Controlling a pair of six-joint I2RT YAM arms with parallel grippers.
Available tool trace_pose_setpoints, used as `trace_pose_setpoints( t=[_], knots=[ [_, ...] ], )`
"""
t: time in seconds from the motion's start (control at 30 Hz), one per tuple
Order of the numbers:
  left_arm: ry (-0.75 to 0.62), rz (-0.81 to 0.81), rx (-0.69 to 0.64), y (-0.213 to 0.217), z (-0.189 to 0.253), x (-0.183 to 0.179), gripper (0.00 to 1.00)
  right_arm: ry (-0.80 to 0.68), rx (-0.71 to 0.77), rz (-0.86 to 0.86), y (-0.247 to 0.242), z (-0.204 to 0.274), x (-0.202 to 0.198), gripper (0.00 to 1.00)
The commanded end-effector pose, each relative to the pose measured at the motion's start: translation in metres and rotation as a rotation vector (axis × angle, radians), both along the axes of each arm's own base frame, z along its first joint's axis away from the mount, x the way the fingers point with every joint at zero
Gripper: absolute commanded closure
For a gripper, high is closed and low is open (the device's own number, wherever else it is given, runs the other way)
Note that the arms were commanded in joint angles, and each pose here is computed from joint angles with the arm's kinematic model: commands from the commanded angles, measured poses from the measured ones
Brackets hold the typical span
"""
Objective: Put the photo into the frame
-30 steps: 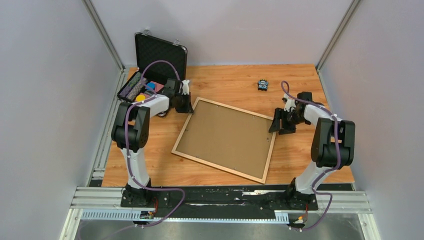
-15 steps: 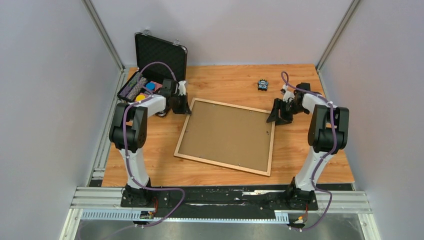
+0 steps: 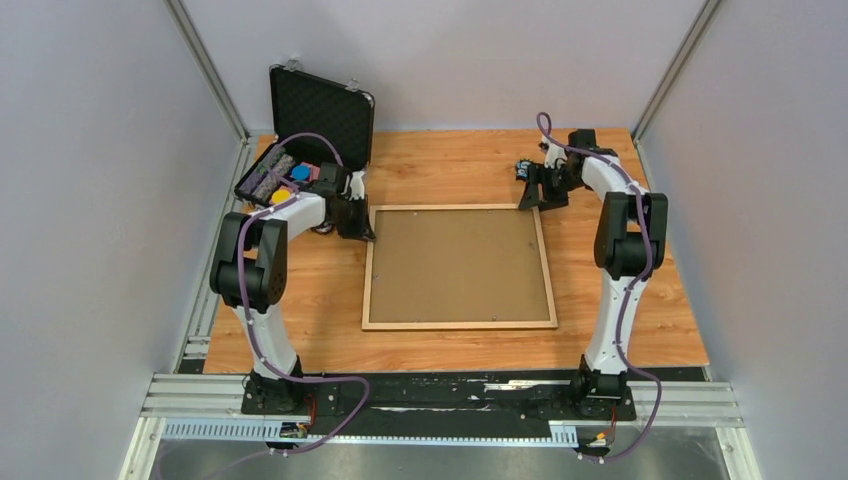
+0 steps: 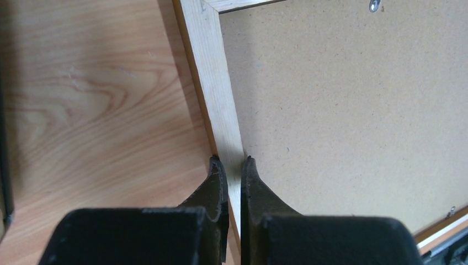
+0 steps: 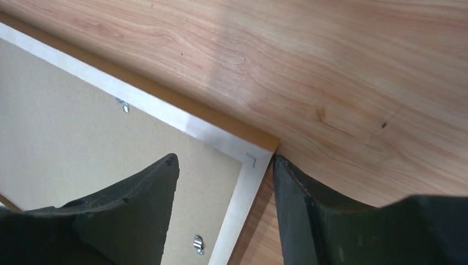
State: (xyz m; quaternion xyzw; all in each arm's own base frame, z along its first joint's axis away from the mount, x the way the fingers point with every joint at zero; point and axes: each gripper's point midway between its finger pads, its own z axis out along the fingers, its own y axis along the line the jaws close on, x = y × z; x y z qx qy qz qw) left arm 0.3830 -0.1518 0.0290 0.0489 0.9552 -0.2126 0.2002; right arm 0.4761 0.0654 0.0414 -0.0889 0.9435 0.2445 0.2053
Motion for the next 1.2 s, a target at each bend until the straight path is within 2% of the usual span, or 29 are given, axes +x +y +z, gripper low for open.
trace_pose_setpoints(
  t=[0.0,0.27,0.57,0.97,1.0,1.07,1.17],
  knots=[
    [0.159,-0.124,-0.088,-0.024,-0.008,-0.056,1.00,-0.089,-0.059,0.037,-0.001,0.021,0.004,0.37],
    [0.138,-0.092,-0.073,-0.022,-0.009,-0.051,1.00,-0.100,-0.145,0.019,-0.013,0.022,-0.057,0.31],
    [0.112,-0.068,-0.051,-0.017,-0.008,-0.046,1.00,-0.081,-0.240,-0.058,-0.032,0.024,-0.099,0.28],
    [0.110,-0.076,-0.044,-0.017,-0.011,-0.044,1.00,-0.035,-0.173,-0.001,-0.015,0.015,-0.156,0.29],
    [-0.116,-0.083,-0.091,-0.020,0.071,-0.032,1.00,-0.033,-0.172,0.004,-0.014,0.014,-0.159,0.29],
    [0.087,-0.076,-0.043,-0.017,-0.005,-0.041,1.00,-0.029,-0.170,0.010,-0.012,0.012,-0.162,0.31],
    [0.115,-0.075,-0.032,-0.015,-0.016,-0.044,1.00,-0.019,-0.178,0.009,-0.011,0.007,-0.163,0.34]
  ],
)
